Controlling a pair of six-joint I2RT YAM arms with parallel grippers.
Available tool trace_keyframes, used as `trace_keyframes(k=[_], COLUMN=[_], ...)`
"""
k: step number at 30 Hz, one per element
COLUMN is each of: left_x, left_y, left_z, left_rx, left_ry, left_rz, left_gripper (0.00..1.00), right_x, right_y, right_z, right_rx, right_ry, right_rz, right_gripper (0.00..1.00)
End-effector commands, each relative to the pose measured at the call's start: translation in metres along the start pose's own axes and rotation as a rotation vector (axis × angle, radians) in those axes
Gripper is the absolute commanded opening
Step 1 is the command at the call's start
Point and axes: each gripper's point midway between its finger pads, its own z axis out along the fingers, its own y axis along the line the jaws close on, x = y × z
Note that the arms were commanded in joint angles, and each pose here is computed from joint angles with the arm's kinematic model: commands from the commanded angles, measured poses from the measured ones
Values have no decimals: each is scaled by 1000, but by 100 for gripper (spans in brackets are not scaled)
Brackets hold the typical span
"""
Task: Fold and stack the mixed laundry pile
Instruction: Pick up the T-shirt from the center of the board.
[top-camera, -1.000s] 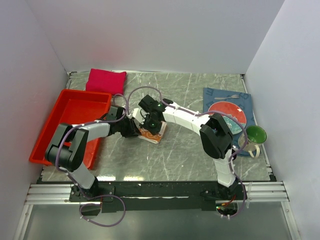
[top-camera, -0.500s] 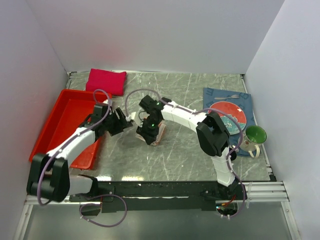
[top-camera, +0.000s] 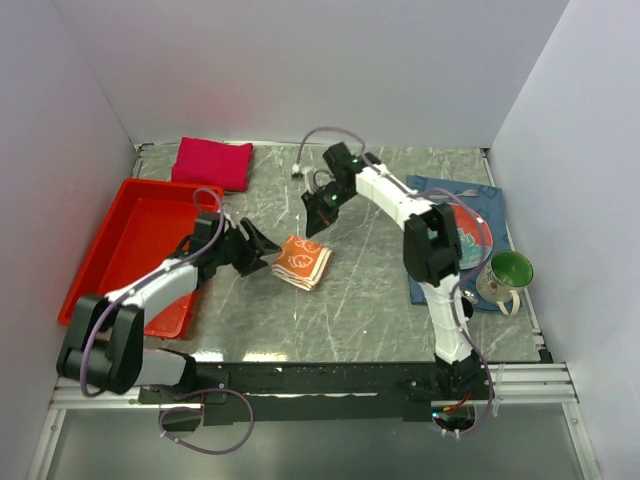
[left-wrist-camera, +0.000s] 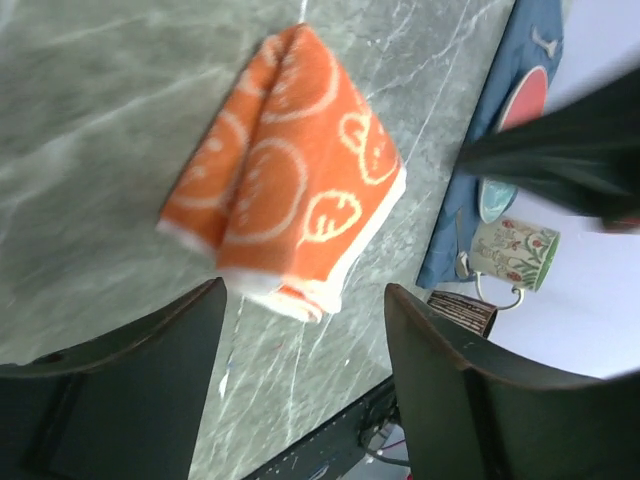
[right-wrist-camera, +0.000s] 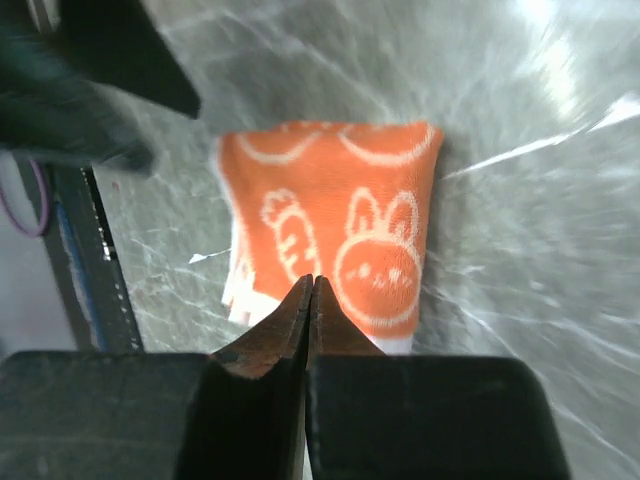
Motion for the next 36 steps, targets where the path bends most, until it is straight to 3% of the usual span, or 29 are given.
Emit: trace_keyframes(k=[1,6,9,14,24,27,33,36], left_x=[-19,-26,-18,5,56,71,67,48], left_y=[-36,-14,0,19,70,87,88,72], left_z=[14,31,49,80,62,58,73,80], left_rx=[49,-102,-128,-130,-240,-307,-350,-342], left_ry=[-14,54,178,384,646,707,661,586], left_rz=[97,286,365,437,456,448,459,503], left_gripper=[69,72,74,74,66,54,1,1], right_x=[41,81,88,89,88,87,80,66], right_y=[-2,-33,-38,-44,-49,-51,-48,-43], right_z=[39,54,57,59,58,58,55,45], right_rx=[-52,82,97,115,119,118,95,60], right_ry=[131,239,254,256,246,238,220,174], right_rz=[219,317,332,340,366,370,361,330], right_gripper=[0,0,0,0,0,0,0,0])
